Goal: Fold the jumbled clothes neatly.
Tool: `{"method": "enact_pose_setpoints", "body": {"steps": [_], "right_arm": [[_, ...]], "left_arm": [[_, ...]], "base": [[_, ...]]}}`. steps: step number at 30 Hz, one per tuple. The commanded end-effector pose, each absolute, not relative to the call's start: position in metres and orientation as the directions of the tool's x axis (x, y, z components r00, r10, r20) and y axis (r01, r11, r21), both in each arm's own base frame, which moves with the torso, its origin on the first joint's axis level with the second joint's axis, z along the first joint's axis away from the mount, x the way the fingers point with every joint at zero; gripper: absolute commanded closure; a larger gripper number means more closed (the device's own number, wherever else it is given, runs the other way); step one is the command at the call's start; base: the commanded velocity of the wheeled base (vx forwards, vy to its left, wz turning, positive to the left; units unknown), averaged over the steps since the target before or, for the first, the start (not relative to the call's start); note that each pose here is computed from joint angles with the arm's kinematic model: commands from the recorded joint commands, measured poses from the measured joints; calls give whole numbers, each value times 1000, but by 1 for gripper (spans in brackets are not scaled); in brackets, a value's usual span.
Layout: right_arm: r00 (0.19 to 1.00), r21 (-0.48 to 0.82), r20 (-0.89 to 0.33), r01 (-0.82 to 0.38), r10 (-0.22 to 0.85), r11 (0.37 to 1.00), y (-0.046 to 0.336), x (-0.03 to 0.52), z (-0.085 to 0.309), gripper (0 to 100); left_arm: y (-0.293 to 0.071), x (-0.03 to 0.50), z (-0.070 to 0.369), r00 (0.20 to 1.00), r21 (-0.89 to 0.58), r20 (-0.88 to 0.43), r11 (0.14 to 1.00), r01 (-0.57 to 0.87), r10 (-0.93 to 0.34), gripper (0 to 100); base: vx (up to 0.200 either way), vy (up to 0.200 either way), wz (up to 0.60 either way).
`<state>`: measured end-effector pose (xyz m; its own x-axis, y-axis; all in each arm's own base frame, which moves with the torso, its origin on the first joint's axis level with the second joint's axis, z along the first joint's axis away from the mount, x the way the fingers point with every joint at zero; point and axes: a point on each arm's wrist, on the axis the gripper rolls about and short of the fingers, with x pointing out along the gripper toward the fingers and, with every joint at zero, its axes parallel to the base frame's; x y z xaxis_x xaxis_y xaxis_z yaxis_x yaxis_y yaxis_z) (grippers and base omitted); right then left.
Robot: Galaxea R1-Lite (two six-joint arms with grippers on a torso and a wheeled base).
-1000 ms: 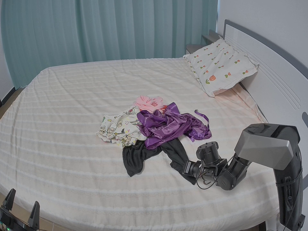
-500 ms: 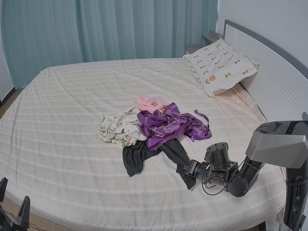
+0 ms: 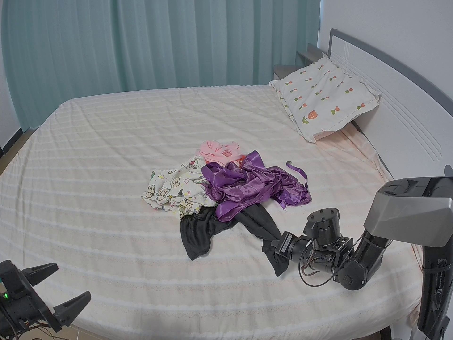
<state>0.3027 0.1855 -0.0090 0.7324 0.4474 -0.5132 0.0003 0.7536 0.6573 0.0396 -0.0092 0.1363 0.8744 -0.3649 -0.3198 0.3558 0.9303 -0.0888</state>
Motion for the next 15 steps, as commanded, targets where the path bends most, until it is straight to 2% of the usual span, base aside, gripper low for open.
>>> {"method": "enact_pose_setpoints", "body": {"steps": [1, 6, 8, 11, 15], "right_arm": [[745, 668, -494, -4, 449, 744, 184, 301, -6, 100], [746, 669, -494, -2, 446, 743, 183, 301, -6, 100], [744, 667, -498, 0, 446, 745, 183, 300, -7, 100], [751, 674, -482, -11, 451, 739, 183, 300, -6, 100], [752, 674, -479, -13, 452, 738, 182, 298, -6, 100]], "left_arm": [[-22, 92, 121, 697, -195, -559, 888, 416, -450, 0], [-32, 135, 102, 617, -270, -646, 890, 367, -450, 0], [-35, 144, 98, 607, -288, -653, 889, 356, -454, 0], [-54, 176, 83, 571, -384, -676, 884, 265, -465, 0], [-67, 195, 71, 561, -411, -702, 893, 183, -438, 0]], "base": [[0, 0, 0], [0, 0, 0], [0, 0, 0], [0, 0, 0], [0, 0, 0]]}}
